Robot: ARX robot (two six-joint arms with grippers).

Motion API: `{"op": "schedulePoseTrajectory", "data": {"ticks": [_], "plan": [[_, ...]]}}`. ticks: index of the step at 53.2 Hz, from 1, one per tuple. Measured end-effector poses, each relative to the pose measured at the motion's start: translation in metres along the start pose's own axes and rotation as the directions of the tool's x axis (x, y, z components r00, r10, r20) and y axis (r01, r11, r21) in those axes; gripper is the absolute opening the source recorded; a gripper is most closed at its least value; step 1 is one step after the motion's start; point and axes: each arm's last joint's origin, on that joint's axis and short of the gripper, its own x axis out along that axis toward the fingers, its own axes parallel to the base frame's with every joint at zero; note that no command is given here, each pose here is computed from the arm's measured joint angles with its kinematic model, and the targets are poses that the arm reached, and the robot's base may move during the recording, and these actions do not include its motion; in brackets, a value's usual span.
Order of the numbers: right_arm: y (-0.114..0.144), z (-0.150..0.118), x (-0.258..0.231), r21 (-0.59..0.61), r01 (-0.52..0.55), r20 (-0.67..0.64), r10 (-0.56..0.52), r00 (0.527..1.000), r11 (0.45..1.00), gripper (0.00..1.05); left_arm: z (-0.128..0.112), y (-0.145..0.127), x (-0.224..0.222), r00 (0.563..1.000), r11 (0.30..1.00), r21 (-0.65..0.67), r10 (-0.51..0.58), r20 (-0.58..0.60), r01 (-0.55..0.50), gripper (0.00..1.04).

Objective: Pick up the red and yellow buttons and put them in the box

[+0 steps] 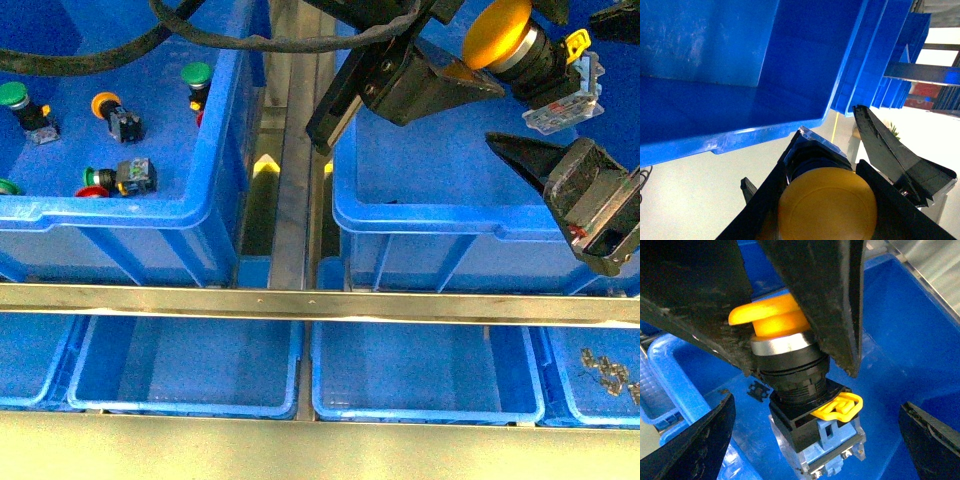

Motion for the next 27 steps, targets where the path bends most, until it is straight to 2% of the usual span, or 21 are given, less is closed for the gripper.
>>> {"op": "schedulePoseTrajectory", "data": {"ticks": [10, 19, 27], "plan": [[-0.0049, 0.0037, 0.0042, -0.008, 0.016, 0.01, -0.016, 1.0, 1.0, 0.96, 0.0, -0.0001, -0.0001, 1.0, 1.0, 0.002, -0.001, -0.001, 0.001, 0.34], [-0.0081, 0.0055, 0.0054, -0.011, 0.025, 0.013, -0.025, 1.0, 1.0, 0.65, 0.0002, -0.0016, -0.0015, 1.0, 1.0, 0.005, -0.005, 0.002, 0.005, 0.34], [-0.0071, 0.0049, 0.0054, -0.01, 0.007, 0.013, -0.007, 1.0, 1.0, 0.47, 0.0005, -0.0016, -0.0018, 1.0, 1.0, 0.011, -0.005, 0.002, 0.005, 0.34]]}}
